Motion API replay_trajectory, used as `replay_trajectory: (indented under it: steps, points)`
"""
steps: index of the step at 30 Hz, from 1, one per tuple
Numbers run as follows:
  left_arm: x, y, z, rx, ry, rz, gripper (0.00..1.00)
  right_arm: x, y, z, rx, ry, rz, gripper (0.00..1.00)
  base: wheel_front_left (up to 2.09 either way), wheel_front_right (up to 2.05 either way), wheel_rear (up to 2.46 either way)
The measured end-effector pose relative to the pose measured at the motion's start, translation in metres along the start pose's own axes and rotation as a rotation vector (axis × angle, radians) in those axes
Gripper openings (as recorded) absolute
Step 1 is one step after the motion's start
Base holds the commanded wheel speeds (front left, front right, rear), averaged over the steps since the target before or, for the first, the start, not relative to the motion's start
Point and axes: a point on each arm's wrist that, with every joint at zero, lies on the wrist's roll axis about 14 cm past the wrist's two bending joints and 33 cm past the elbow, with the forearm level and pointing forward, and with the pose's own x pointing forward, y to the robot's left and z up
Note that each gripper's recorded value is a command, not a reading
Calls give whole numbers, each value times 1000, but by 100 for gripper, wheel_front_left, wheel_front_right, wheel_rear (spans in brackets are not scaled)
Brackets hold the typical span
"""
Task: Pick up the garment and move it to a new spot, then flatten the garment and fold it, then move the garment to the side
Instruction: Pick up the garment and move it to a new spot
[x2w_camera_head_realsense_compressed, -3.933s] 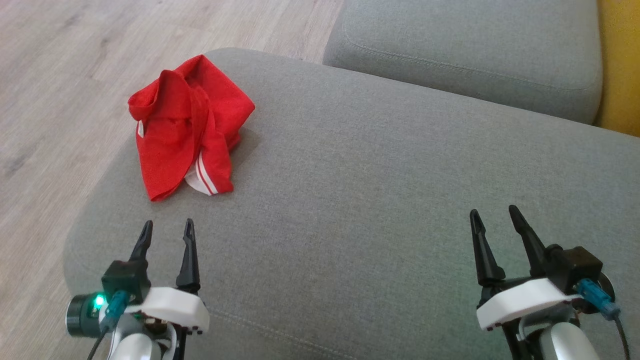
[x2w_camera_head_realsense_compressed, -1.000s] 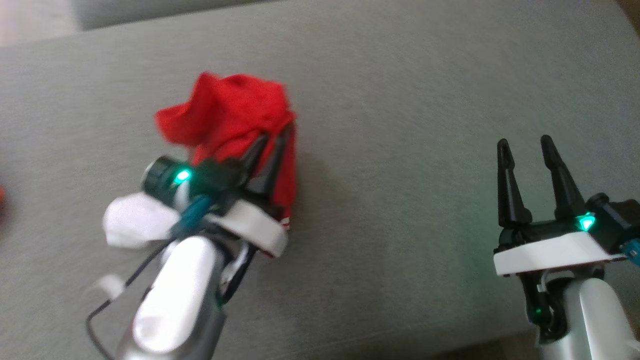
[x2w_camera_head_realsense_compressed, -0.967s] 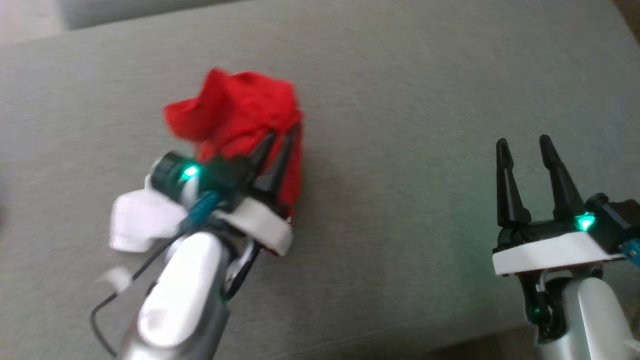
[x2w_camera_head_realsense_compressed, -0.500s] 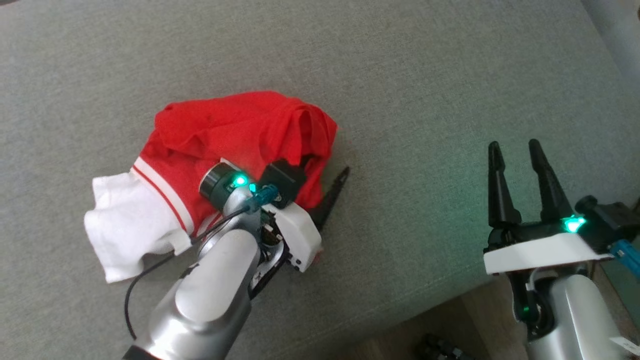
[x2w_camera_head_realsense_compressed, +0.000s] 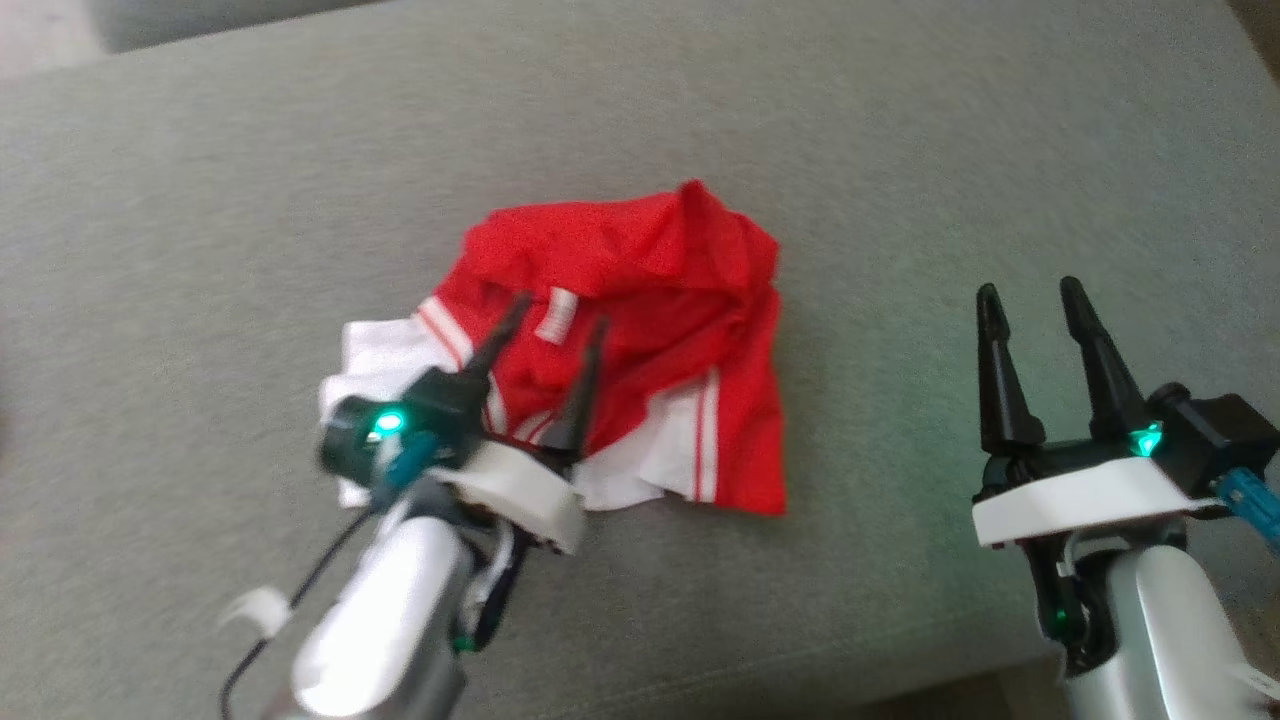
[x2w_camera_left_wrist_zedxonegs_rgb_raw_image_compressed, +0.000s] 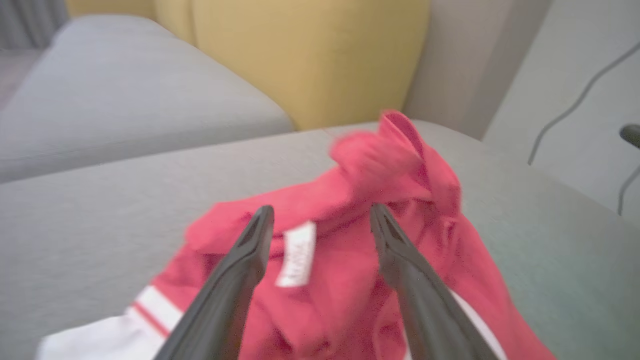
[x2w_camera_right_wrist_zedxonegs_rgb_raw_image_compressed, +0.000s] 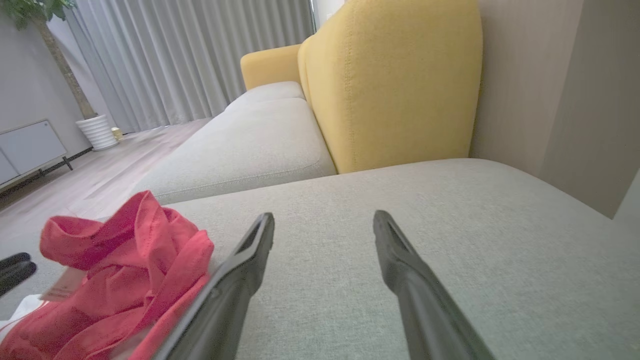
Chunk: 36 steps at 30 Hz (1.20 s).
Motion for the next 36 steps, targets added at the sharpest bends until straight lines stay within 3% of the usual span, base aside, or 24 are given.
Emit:
replay_trajectory:
  steps: [7, 14, 21, 36]
  points:
    - [-56, 91, 36, 43, -101, 364, 100, 4, 25, -1, -25, 19, 76, 100, 0, 0, 0]
    - [-114, 142, 53, 119, -128, 568, 100, 9, 50, 4, -40, 18, 148, 100, 0, 0, 0]
    - [-145, 139, 52, 120, -126, 595, 100, -4, 56, 3, -47, 32, 167, 100, 0, 0, 0]
    - [-167, 109, 46, 113, -118, 555, 100, -37, 50, 4, -59, 52, 152, 100, 0, 0, 0]
